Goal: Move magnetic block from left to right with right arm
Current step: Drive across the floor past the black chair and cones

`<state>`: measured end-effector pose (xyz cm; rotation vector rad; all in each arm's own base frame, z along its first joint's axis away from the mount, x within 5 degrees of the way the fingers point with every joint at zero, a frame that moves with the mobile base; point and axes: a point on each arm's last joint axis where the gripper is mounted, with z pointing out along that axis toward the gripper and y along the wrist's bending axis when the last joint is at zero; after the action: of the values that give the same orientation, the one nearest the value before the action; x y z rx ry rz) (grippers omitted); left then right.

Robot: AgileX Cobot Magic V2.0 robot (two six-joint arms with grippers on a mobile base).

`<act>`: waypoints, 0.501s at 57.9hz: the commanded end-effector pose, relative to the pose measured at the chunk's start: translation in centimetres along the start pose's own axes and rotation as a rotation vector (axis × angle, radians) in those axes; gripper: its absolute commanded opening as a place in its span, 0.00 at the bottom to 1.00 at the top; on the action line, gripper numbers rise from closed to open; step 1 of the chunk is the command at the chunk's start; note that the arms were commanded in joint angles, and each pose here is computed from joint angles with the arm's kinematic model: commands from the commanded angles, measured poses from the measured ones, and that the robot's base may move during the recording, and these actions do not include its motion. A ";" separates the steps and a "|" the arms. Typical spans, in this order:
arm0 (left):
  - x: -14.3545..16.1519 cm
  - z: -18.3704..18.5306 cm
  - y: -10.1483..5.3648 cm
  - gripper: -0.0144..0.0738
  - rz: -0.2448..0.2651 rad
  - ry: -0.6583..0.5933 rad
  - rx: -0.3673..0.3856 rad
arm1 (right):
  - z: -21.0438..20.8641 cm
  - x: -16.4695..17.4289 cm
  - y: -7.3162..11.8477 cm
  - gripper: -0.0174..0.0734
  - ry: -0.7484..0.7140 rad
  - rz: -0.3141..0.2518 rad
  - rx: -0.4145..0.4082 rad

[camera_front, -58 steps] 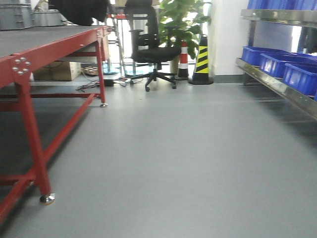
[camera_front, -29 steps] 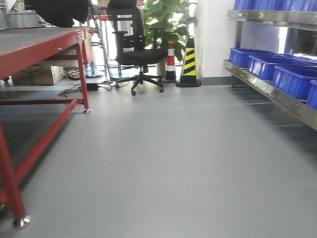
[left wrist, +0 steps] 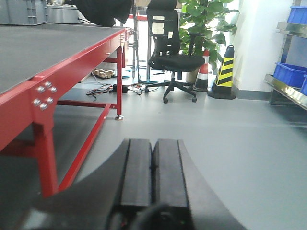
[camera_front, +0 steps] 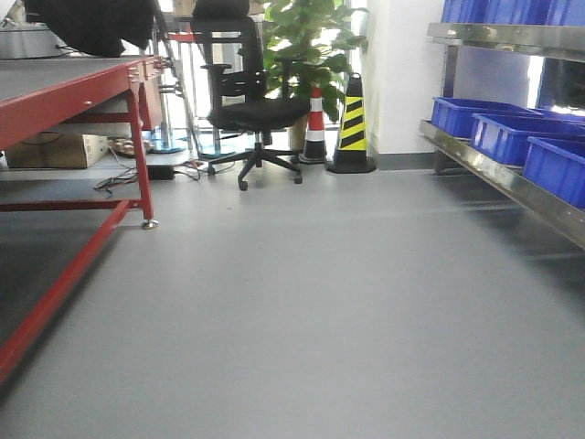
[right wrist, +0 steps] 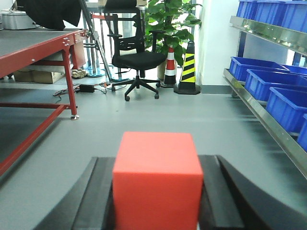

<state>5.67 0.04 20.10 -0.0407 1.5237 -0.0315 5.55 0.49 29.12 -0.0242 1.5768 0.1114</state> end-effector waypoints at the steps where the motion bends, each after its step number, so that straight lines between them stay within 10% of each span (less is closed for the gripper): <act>1: -0.5 -0.1 0.0 0.02 -0.010 -0.085 -0.002 | -0.1 -1.7 0.1 0.55 -0.104 -0.004 -0.001; 29: -0.5 -0.1 0.0 0.02 -0.010 -0.085 -0.002 | -0.1 -1.7 0.1 0.55 -0.104 -0.004 -0.001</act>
<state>5.67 0.04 20.10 -0.0407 1.5237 -0.0315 5.55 0.49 29.12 -0.0242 1.5768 0.1114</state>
